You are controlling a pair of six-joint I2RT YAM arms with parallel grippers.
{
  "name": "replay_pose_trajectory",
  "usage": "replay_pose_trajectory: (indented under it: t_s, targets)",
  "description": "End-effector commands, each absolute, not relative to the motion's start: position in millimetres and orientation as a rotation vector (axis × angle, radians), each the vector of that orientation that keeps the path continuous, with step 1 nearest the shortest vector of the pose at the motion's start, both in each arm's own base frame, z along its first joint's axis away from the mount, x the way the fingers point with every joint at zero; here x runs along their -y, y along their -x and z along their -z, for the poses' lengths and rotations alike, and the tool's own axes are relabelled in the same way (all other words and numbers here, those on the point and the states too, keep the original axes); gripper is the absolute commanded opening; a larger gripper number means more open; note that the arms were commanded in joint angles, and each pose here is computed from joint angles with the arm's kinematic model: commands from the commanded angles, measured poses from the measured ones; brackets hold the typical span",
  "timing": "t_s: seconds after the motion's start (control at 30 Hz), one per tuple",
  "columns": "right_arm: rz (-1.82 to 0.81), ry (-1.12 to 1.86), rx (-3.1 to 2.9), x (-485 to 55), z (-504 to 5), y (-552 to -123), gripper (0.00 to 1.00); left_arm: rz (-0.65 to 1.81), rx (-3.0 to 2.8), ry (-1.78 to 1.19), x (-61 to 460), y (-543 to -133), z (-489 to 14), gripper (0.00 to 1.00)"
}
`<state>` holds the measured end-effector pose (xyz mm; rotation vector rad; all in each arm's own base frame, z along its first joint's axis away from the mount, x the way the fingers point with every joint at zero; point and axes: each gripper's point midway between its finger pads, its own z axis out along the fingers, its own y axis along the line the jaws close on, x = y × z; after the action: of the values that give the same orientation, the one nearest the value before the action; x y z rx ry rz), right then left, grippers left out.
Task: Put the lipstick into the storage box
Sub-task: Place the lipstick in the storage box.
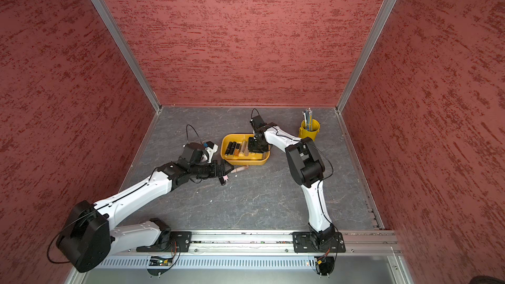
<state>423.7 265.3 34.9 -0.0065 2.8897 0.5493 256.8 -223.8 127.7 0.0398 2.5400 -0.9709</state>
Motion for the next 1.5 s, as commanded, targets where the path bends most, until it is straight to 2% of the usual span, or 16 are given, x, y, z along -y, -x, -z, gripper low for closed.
replay_pose_trajectory:
  t_s: [0.0,0.17,0.37,0.6,0.9,1.47]
  targets:
    - [-0.587,-0.009,-2.855,-269.5,-38.7,-436.3,0.3,0.955,-2.536,-0.026,218.8,-256.0,-128.4,1.0]
    - [-0.591,-0.015,-2.854,-268.7,-37.8,-436.3,0.36,0.957,-2.537,-0.02,218.6,-255.7,-128.0,1.0]
    - [-0.601,-0.012,-2.838,-267.9,-44.3,-435.9,0.36,0.956,-2.536,-0.011,217.1,-255.1,-128.0,1.0]
    - [-0.648,0.012,-2.771,-269.5,-73.1,-434.2,0.37,0.958,-2.531,0.004,217.0,-256.2,-127.8,1.0]
    - [-0.678,0.032,-2.701,-265.0,-111.3,-424.7,0.43,0.951,-2.522,0.04,214.0,-256.9,-129.0,1.0]
    - [-0.802,0.215,-2.615,-269.7,-176.0,-350.0,0.44,1.055,-2.422,0.326,183.5,-263.4,-130.5,1.0]
